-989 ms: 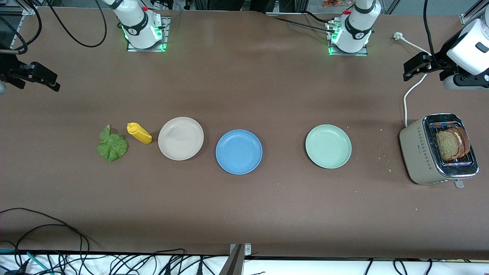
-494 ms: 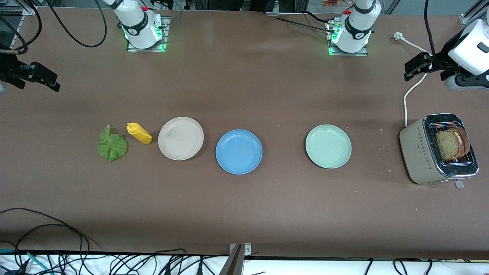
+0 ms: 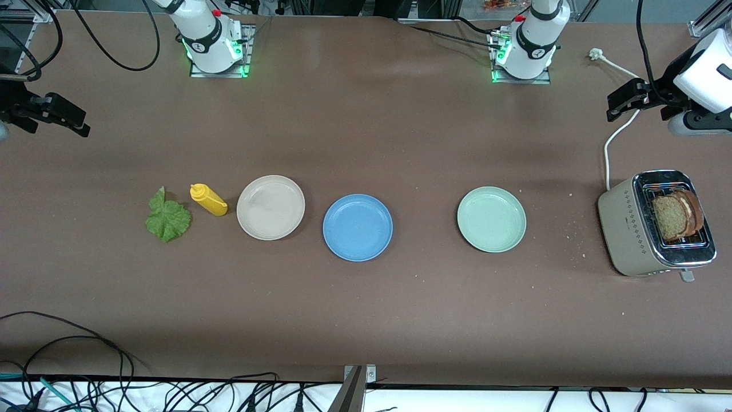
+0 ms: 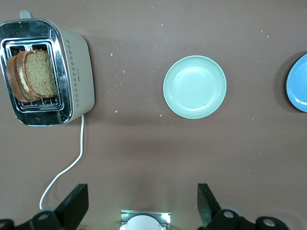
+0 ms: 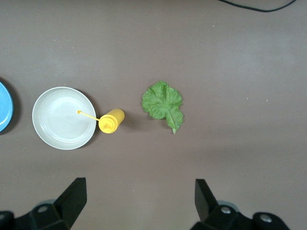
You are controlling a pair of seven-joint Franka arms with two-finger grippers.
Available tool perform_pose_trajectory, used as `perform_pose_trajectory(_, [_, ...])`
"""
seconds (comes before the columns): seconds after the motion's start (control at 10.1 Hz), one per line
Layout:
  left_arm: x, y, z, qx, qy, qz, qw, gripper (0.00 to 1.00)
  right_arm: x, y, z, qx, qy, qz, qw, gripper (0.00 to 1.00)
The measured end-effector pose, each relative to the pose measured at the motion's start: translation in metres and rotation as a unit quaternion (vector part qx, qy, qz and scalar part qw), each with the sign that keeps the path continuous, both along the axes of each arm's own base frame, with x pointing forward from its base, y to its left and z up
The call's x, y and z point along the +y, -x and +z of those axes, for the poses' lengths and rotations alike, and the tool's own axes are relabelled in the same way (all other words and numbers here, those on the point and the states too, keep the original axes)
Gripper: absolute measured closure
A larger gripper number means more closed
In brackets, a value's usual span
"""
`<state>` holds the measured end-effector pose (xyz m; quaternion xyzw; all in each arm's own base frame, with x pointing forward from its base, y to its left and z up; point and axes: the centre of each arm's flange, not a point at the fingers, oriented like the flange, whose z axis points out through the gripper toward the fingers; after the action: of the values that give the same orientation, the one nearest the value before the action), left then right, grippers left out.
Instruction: Make sandwich in blue plate with both arms
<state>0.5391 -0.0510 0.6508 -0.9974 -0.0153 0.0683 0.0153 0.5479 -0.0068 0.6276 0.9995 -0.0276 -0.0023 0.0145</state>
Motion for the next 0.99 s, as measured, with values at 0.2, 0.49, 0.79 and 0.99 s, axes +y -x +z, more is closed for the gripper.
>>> perform_pose_trajectory(0.2, [0.000, 0.000, 0.000, 0.000, 0.000, 0.000, 1.000, 0.00, 0.000, 0.000, 0.000, 0.000, 0.000, 0.000, 1.000, 0.00])
perform_pose_trajectory(0.49, [0.000, -0.001, -0.002, 0.002, 0.000, -0.004, 1.000, 0.00, 0.000, 0.000, 0.000, 0.000, 0.000, 0.000, 1.000, 0.00])
perform_pose_trajectory(0.79, [0.020, -0.004, -0.004, 0.004, 0.000, 0.015, 1.000, 0.00, 0.000, 0.000, 0.000, 0.000, 0.000, 0.000, 1.000, 0.00])
perform_pose_trajectory(0.99, [0.047, -0.007, -0.008, 0.007, 0.000, 0.036, 0.999, 0.00, 0.000, 0.000, 0.000, 0.000, 0.000, 0.000, 1.000, 0.00])
